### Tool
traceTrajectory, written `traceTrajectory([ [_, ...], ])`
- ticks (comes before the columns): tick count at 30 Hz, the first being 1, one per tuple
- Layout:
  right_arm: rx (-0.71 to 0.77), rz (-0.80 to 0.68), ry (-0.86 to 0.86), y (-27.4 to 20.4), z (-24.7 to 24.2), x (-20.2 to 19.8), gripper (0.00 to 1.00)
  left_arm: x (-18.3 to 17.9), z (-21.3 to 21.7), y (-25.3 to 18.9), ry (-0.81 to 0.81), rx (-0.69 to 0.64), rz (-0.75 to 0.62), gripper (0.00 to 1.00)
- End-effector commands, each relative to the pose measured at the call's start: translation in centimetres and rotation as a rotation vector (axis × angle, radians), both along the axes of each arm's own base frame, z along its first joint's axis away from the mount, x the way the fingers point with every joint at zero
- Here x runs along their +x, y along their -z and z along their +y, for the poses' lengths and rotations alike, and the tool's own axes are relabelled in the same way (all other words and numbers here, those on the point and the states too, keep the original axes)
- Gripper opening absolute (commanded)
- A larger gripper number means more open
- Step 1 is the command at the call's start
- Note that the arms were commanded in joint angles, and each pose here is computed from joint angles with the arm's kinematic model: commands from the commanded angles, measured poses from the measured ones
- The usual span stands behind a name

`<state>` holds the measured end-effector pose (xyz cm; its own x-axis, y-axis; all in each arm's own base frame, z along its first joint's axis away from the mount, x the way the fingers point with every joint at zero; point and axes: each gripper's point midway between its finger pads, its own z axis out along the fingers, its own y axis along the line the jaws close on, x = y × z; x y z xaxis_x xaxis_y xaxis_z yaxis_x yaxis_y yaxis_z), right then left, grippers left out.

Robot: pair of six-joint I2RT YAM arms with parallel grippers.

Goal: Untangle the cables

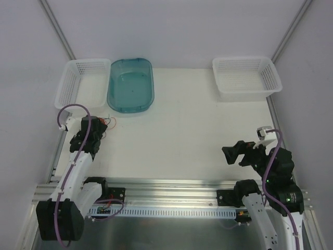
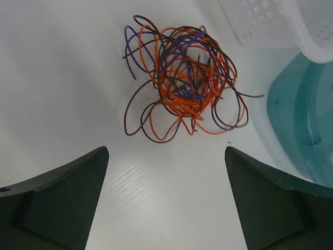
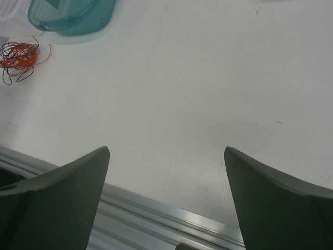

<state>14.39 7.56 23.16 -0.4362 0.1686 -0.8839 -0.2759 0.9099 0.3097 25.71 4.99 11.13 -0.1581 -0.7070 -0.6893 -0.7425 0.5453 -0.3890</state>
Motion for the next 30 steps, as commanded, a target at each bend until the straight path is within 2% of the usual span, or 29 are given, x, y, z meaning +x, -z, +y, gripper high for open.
traceTrajectory([
  [1, 0.038, -0.059, -0.045, -1.3, 0.9, 0.1, 0.97, 2.9, 2.0, -0.2, -0.158, -0.049, -0.13, 0.95],
  [9, 0.035, -0.077, -0.081, -1.4, 1.4, -0.1, 0.97, 5.9, 3.7, 2.5, -0.222, -0.088, -0.092, 0.93],
  [14, 0.038, -0.08, -0.084, -1.5, 1.5, 0.2, 0.97, 6.2, 4.0, 4.3, -0.241, -0.1, -0.032, 0.93],
  [16, 0.038, -0.081, -0.087, -1.5, 1.5, 0.3, 0.97, 6.0, 4.1, 4.7, -0.256, -0.109, -0.03, 0.87],
  [17, 0.038, -0.078, -0.088, -1.5, 1.6, 0.3, 0.97, 5.9, 4.0, 5.1, -0.258, -0.11, -0.018, 0.8],
  [18, 0.038, -0.078, -0.09, -1.4, 1.6, 0.3, 0.97, 5.8, 4.0, 5.3, -0.256, -0.114, -0.011, 0.8],
  [21, 0.044, -0.078, -0.088, -1.4, 1.7, 0.5, 0.97, 5.6, 3.6, 6.0, -0.254, -0.131, 0.005, 0.67],
  [22, 0.047, -0.08, -0.087, -1.5, 1.7, 0.5, 0.97, 5.4, 3.6, 6.3, -0.256, -0.135, 0.011, 0.56],
  [24, 0.048, -0.083, -0.089, -1.7, 1.7, 0.4, 0.97, 5.2, 3.2, 6.7, -0.248, -0.153, 0.017, 0.42],
  [25, 0.049, -0.086, -0.09, -1.7, 1.7, 0.4, 0.97, 4.9, 3.0, 7.0, -0.243, -0.16, 0.026, 0.28],
  [29, 0.055, -0.081, -0.088, -1.7, 1.7, 0.3, 0.97, 4.4, 1.8, 6.8, -0.182, -0.194, 0.016, 0.0],
  [30, 0.055, -0.072, -0.082, -1.5, 1.7, 0.4, 0.97, 4.2, 1.5, 6.8, -0.159, -0.2, 0.018, 0.0],
])
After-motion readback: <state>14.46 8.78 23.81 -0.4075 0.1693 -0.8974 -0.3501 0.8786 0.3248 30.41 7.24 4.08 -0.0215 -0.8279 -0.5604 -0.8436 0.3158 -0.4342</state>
